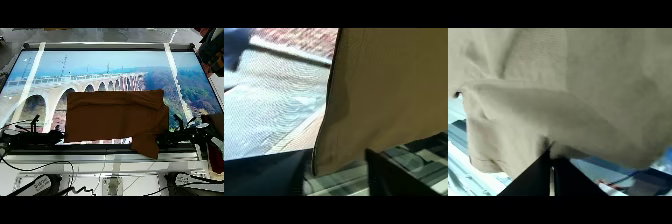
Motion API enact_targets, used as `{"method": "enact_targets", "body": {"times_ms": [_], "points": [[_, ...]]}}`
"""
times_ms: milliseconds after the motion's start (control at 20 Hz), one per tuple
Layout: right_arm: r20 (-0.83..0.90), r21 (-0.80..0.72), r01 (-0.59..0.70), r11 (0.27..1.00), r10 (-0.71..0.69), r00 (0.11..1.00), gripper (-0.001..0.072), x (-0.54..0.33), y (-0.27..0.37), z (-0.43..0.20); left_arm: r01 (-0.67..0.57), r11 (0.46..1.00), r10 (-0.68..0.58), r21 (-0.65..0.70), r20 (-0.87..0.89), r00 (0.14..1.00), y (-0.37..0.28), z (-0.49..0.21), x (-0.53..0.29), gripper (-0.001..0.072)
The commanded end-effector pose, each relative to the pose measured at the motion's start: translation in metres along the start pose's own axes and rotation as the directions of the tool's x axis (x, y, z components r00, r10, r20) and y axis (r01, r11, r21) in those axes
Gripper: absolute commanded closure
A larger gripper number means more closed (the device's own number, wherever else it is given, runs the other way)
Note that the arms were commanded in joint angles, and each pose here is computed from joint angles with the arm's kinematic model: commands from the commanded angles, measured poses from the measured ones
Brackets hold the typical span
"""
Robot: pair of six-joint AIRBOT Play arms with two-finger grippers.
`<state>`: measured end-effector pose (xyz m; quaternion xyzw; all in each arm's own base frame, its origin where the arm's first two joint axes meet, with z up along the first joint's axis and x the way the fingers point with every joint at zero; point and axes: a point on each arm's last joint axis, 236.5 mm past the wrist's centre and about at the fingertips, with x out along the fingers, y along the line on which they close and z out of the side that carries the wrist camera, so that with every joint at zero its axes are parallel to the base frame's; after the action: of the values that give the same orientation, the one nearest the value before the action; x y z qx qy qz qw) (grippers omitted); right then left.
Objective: Fold the clothes and pants, and hang the long-sleeved shirts on hangers.
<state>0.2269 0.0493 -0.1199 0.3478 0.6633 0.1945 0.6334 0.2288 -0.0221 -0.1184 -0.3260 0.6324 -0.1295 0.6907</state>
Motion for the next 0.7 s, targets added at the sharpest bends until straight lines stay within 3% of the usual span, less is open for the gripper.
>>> {"method": "enact_targets", "body": {"times_ms": [0, 50, 100, 200, 250, 300, 500, 650], "points": [[0.029, -0.074, 0.011, 0.997, -0.009, 1.0, 0.0703, -0.003, 0.016, 0.008, -0.023, 0.999, 0.026, 0.049, -0.064, 0.998, 0.008, -0.01, 0.016, 0.0397], [0.052, -0.111, 0.034, 0.993, -0.028, 0.998, 0.0702, -0.006, 0.021, 0.013, -0.02, 0.997, 0.027, 0.072, -0.086, 0.996, 0.004, -0.013, 0.02, 0.0519], [0.079, -0.153, 0.056, 0.987, -0.044, 0.996, 0.0702, -0.01, 0.029, 0.019, -0.013, 0.995, 0.024, 0.102, -0.111, 0.994, -0.002, -0.018, 0.024, 0.0573], [0.141, -0.219, 0.093, 0.971, -0.063, 0.988, 0.0702, -0.023, 0.046, 0.031, 0.016, 0.986, 0.01, 0.165, -0.16, 0.987, -0.015, -0.025, 0.026, 0.0598], [0.182, -0.229, 0.111, 0.967, -0.07, 0.981, 0.0702, -0.032, 0.053, 0.038, 0.032, 0.983, 0.001, 0.181, -0.177, 0.984, -0.022, -0.026, 0.025, 0.0669], [0.226, -0.248, 0.126, 0.96, -0.069, 0.972, 0.0701, -0.043, 0.062, 0.045, 0.05, 0.979, -0.011, 0.2, -0.19, 0.982, -0.028, -0.024, 0.021, 0.0693], [0.374, -0.312, 0.186, 0.932, -0.059, 0.925, 0.0702, -0.086, 0.101, 0.055, 0.102, 0.947, -0.047, 0.306, -0.181, 0.982, -0.064, 0.003, -0.018, 0.0695], [0.453, -0.331, 0.212, 0.92, -0.042, 0.891, 0.0702, -0.109, 0.127, 0.044, 0.037, 0.907, -0.02, 0.419, -0.045, 0.999, -0.088, 0.028, -0.054, 0.0695]]}}
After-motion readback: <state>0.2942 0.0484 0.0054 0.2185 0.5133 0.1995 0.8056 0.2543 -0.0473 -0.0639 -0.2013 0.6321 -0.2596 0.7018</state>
